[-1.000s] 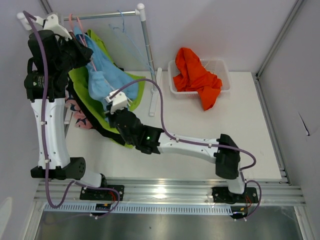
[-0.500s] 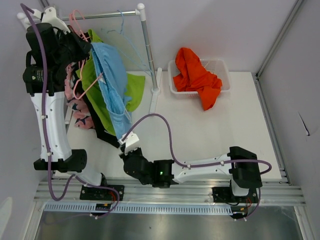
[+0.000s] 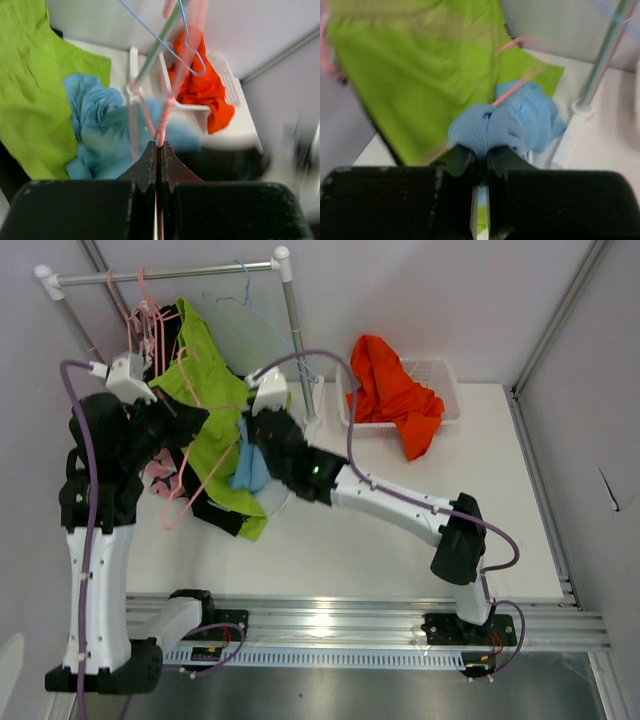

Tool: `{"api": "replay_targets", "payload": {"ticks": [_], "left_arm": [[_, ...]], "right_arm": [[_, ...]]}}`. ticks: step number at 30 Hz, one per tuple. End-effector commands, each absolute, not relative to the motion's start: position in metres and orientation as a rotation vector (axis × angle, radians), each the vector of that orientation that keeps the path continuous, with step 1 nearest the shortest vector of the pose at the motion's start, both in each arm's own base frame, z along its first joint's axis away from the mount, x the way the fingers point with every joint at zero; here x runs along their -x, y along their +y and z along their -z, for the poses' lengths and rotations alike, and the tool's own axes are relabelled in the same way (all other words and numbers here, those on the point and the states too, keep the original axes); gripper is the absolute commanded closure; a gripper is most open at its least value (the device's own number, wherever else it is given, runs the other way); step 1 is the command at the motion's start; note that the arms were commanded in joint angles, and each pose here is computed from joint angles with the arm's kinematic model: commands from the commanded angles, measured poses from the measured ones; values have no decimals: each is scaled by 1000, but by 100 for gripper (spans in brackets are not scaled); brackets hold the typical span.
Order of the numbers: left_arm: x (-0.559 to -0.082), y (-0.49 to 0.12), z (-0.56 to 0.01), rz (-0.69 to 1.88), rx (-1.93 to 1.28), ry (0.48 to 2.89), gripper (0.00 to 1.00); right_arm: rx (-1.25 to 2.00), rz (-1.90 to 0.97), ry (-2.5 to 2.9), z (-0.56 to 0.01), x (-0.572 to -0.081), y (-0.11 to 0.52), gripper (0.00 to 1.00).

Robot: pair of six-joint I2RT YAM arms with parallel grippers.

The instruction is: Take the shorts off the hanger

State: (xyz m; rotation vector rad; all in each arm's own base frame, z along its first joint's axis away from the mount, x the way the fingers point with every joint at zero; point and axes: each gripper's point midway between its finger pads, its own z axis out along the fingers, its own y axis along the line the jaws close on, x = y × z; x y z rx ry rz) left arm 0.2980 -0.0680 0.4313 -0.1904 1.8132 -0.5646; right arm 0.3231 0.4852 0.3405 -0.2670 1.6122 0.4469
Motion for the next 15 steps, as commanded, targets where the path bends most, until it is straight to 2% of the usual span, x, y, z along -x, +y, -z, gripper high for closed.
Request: {"api": "replay_targets", "payload": {"ticks": [1, 4, 5, 7, 8, 10, 11, 13, 15], "left_arm": [[-260, -83, -432, 668, 160, 1753, 100], [-238, -73, -433, 599, 165, 1732, 100], [-232, -67, -433, 561, 162, 1729, 100], [-223, -52, -435, 476, 199, 1686, 100], [-225, -49, -419, 448, 202, 1711, 100], [-219, -44, -418, 425, 205, 1667, 100], [-225, -47, -389, 433, 204, 1729, 100], [-223, -51, -379, 452, 189, 1725, 100], [-229, -53, -337, 460, 203, 1807, 100]], "right_arm": [[228, -443, 1513, -418, -361, 465, 100], [181, -417, 1515, -425, -368, 447, 100], [169, -381, 1542, -408, -368, 441, 100], [89, -411, 1498, -429, -362, 416, 100], [85, -378, 1523, -410, -362, 408, 100], [-17, -348, 1475, -434, -362, 371, 100], [-54, -298, 1459, -442, -364, 351, 100], [-126, -240, 1419, -458, -385, 317, 100], [-158, -182, 1374, -487, -399, 288, 100]]}}
